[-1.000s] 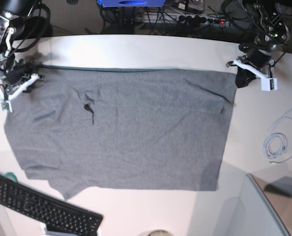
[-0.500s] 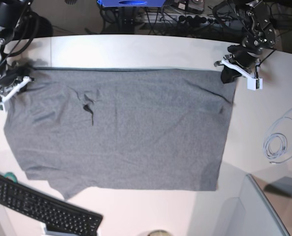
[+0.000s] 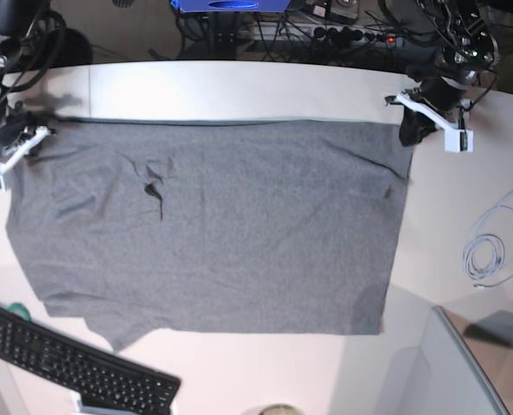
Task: Layout the t-shirt on the table in an organized manner, then fold the t-shirt properly
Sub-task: 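Pull the held grey shirt edge corners apart with both grippers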
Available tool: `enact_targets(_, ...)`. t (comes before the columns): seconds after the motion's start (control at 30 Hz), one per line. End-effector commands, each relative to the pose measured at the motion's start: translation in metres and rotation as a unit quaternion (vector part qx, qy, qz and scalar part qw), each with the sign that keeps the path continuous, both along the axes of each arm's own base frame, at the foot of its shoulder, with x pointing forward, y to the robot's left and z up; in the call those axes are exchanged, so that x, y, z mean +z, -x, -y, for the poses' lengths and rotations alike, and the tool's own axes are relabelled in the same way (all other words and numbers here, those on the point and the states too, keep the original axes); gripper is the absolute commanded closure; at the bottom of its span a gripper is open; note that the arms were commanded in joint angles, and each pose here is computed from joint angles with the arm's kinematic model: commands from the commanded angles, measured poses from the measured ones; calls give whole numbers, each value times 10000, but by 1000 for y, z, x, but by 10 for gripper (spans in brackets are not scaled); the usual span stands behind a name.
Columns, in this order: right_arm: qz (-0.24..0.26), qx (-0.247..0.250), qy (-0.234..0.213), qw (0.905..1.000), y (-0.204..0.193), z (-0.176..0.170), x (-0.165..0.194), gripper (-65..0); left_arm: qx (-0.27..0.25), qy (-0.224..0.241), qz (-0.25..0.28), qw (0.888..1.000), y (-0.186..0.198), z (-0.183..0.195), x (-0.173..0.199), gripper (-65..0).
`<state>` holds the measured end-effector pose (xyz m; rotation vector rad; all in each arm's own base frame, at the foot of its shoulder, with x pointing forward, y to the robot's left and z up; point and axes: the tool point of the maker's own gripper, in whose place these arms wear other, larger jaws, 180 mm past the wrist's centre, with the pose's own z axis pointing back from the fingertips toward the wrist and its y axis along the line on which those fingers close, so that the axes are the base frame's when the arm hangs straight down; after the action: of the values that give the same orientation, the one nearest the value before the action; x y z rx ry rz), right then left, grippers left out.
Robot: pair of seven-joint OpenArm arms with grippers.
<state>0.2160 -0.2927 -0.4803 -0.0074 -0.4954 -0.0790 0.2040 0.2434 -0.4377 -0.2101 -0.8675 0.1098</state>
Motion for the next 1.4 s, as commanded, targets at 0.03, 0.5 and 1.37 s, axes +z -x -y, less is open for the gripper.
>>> enact_targets(0.03,364,50,127,9992,-18,6,20,-17,-8,7,208,9998,-14,-3,7,0)
enact_targets(0.5,-268,-119,-49,9996,16,15,-16,-17,459,600,-315,9966,10,-15,-55,0)
enact_targets(1.37,-160,26,164,9997,20,17,-2,-17,390,532,-78,9978,8,-4,-40,0)
